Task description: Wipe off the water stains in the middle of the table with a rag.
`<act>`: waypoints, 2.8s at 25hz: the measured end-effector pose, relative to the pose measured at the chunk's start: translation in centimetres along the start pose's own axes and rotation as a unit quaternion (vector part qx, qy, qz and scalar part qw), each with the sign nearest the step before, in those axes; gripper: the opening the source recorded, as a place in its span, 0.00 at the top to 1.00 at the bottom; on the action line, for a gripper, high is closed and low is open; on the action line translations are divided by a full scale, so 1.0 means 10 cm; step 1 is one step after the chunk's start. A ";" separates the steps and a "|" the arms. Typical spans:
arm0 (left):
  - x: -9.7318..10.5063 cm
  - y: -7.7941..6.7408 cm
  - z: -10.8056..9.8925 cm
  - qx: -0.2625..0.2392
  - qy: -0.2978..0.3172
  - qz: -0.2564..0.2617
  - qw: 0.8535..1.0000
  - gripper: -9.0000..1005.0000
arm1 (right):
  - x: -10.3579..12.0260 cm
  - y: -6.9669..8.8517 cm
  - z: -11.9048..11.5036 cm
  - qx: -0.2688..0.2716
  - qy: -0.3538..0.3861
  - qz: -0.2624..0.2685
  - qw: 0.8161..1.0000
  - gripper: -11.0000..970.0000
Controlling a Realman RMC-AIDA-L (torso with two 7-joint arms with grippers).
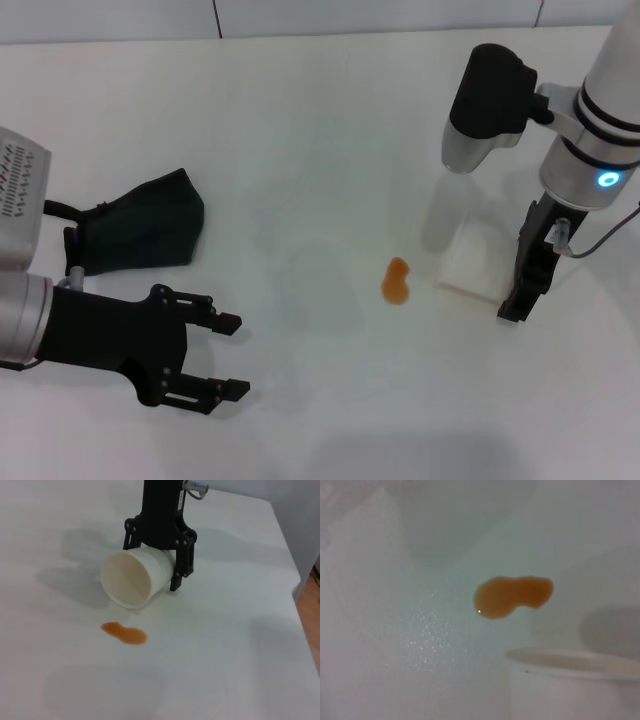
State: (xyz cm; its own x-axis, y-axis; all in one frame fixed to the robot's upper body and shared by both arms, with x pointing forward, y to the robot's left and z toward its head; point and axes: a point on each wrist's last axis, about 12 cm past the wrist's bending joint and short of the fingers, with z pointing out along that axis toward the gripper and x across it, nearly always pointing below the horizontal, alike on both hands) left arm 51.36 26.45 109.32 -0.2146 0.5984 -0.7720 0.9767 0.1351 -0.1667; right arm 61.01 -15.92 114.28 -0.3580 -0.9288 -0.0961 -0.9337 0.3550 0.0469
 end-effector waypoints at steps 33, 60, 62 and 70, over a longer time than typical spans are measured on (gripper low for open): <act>-0.02 0.01 -0.02 -0.027 -0.042 0.018 0.999 0.25 | 1.06 -0.10 -0.05 0.037 -0.333 0.042 0.941 0.27; -0.01 -0.01 0.01 -0.012 -0.029 0.016 0.999 0.25 | 1.52 0.31 1.01 0.206 -0.590 0.067 0.778 0.22; -0.02 -0.01 0.00 -0.012 -0.029 0.016 0.999 0.25 | 1.52 0.33 1.06 0.205 -0.585 0.079 0.781 0.22; -0.03 0.01 0.00 -0.015 -0.027 0.023 0.999 0.25 | 1.56 0.39 1.16 0.199 -0.576 0.109 0.785 0.20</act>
State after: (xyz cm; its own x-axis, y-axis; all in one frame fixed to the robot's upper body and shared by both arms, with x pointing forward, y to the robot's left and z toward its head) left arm 51.48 26.28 109.56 -0.1673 0.5604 -0.8112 0.9849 0.1318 -0.1121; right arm 51.72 -27.76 101.47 -0.0653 -0.2098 -0.9756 -0.6957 0.7104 -0.1062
